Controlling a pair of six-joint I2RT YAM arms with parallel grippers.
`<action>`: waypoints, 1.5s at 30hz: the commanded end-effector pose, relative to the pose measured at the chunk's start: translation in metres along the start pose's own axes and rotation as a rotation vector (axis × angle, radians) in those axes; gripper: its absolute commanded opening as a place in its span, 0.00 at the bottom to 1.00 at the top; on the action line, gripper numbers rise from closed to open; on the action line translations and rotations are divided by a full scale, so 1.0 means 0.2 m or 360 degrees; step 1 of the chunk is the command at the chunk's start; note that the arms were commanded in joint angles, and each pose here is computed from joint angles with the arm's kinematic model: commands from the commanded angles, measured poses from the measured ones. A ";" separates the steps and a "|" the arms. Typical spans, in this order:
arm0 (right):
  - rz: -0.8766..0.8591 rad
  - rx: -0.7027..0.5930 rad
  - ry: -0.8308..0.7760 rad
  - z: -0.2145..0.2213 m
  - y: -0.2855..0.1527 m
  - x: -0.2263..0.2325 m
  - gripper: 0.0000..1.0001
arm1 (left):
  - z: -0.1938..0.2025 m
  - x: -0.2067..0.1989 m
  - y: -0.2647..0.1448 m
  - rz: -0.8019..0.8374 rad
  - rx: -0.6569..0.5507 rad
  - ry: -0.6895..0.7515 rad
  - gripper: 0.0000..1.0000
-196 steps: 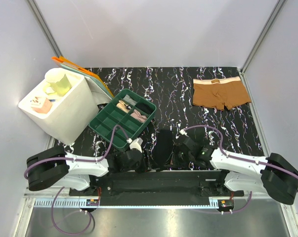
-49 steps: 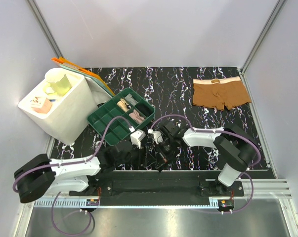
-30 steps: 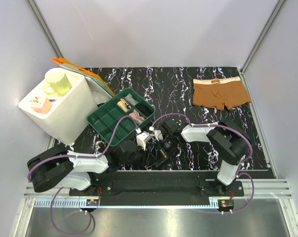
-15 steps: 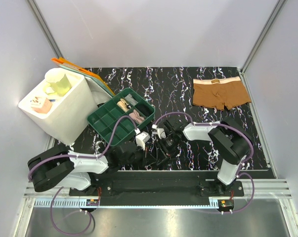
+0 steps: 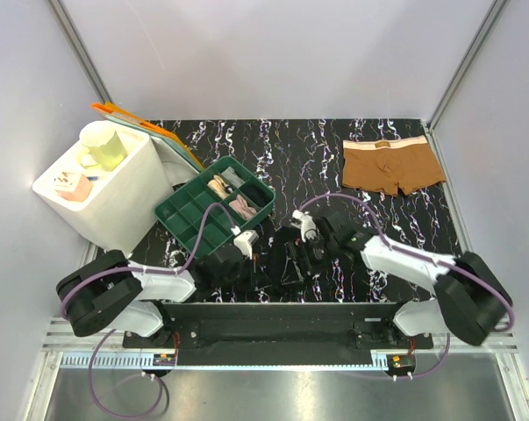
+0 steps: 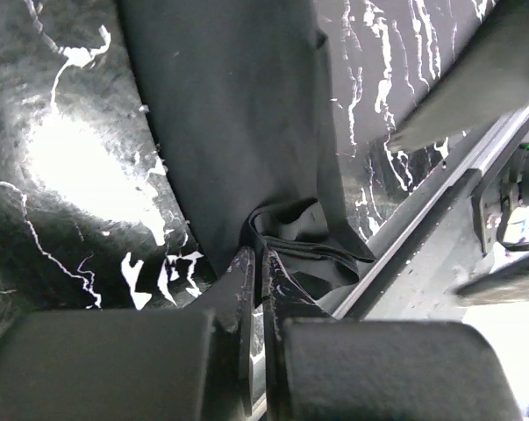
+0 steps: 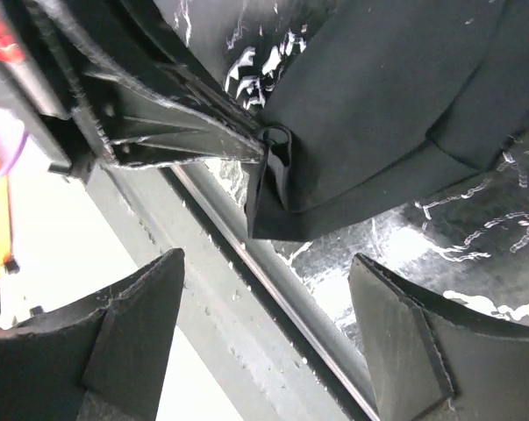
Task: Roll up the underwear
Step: Roll the underwear to the center of the board.
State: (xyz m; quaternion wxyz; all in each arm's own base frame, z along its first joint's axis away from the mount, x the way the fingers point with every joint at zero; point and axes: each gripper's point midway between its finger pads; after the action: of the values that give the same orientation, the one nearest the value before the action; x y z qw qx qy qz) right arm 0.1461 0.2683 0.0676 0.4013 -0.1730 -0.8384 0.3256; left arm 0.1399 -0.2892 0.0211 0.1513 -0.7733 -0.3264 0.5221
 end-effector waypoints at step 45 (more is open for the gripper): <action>0.0576 -0.0255 -0.0513 0.04 0.26 -0.06 0.75 | -0.11 -0.14 -0.06 0.0279 0.0168 -0.0543 0.00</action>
State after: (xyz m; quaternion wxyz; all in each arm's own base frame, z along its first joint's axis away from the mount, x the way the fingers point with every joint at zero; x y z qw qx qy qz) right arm 0.1391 0.3076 0.0285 0.2018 -0.2489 -0.8904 0.3233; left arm 0.1383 -0.2924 0.0435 0.1158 -0.6815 -0.2624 0.6732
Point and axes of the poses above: each gripper's point midway between its finger pads, its own y axis out along the fingers, its own x axis along the line the jaws close on, z = x × y, and after that the axes turned 8 degrees about -y, right-handed
